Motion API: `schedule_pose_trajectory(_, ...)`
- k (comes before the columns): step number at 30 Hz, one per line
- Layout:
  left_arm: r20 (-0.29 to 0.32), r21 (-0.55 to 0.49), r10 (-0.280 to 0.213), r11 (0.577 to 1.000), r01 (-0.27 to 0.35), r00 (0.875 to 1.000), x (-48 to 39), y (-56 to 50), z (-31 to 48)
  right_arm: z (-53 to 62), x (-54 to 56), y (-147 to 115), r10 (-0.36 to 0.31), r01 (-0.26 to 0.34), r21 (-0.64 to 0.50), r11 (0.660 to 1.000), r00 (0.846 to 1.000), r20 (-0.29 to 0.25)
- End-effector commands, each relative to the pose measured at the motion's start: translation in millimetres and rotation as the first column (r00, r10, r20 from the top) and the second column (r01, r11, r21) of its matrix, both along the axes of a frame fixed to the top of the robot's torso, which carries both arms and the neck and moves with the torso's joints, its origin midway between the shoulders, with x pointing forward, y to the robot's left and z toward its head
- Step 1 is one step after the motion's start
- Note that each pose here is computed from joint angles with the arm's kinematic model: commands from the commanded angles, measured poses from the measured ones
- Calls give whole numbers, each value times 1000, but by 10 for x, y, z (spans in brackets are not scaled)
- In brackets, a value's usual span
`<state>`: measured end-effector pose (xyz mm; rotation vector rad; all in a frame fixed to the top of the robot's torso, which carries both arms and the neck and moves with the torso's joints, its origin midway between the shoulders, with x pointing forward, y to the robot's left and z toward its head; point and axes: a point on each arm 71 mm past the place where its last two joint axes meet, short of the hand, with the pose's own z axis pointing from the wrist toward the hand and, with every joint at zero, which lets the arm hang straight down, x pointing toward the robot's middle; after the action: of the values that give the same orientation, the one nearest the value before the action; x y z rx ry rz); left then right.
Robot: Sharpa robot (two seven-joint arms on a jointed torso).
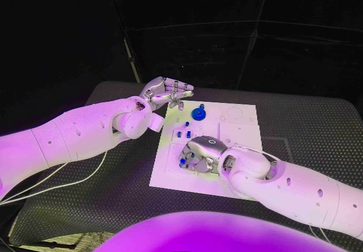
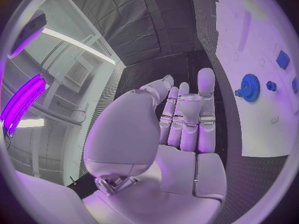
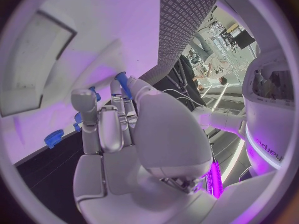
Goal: Assemble the parts on the task board
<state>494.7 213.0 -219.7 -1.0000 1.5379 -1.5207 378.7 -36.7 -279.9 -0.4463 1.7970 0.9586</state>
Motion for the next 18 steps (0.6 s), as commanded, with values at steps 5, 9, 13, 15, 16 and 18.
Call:
schedule_pose_trajectory(5,2,-9,-11,1000,11,1000,2,-14,15,-66,-5,-23,-21,23,-78,997,1000,23)
schedule_pose_trajectory(9,1,-10,-12,1000,12,1000,3,-17,14,-64,-6,-23,-23,25,-81,996,999,28)
schedule_pose_trajectory(13,1,-10,-13,1000,13,1000,3,-19,13,-63,-9,-23,-24,26,-85,996,999,30)
schedule_pose_trajectory(15,0,-10,-13,1000,13,1000,4,-19,12,-62,-12,-22,-23,25,-88,996,999,30)
schedule_pose_trajectory(16,0,-10,-13,1000,13,1000,4,-18,12,-61,-14,-22,-22,25,-89,996,999,30)
schedule_pose_trajectory(18,-1,-9,-13,1000,13,1000,4,-17,11,-59,-17,-21,-22,24,-90,996,999,31)
